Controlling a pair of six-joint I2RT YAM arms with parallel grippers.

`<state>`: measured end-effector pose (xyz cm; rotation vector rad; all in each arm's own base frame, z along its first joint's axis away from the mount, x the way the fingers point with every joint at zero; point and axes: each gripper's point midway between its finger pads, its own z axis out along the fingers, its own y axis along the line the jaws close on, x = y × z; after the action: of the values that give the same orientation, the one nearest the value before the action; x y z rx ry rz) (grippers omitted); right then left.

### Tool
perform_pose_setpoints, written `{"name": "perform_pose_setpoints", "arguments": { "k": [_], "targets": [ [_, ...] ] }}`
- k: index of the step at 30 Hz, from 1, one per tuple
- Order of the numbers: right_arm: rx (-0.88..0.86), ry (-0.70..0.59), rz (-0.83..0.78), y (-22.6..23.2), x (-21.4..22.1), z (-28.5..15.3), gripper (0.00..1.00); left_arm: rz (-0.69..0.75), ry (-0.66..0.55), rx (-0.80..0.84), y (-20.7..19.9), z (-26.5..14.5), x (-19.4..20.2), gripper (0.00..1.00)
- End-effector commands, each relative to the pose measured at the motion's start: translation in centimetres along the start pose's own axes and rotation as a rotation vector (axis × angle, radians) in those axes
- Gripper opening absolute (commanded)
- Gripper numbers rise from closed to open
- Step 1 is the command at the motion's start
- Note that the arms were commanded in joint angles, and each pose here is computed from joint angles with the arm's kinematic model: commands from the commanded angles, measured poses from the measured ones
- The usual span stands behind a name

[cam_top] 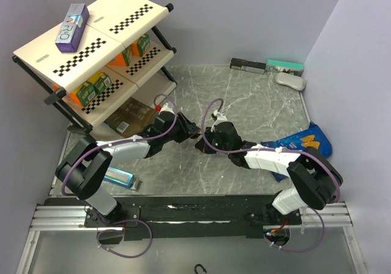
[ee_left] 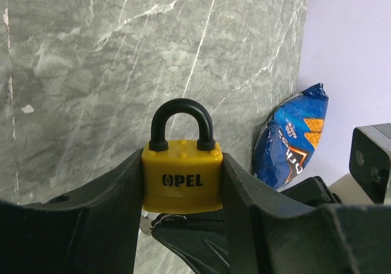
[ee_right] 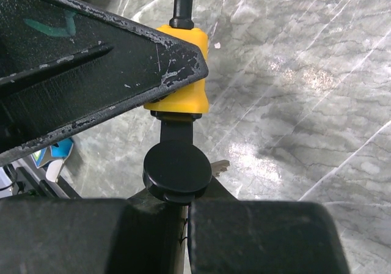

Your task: Unlock with the key

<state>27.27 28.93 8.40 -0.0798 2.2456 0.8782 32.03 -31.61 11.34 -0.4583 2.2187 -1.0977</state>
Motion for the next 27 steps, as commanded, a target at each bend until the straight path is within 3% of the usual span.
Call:
{"name": "perform_pose_setpoints", "arguments": {
  "k": [1,27],
  "targets": [
    [-0.026,-0.233,0.041,1.4,-7.3,0.3,0.00,0.050,0.068,0.136,-4.7,-1.8,2.0,0.01],
    [-0.145,-0.397,0.043,2.9,-13.3,-2.4,0.00,0.102,0.099,0.126,-4.7,-1.5,3.8,0.01]
  ]
}}
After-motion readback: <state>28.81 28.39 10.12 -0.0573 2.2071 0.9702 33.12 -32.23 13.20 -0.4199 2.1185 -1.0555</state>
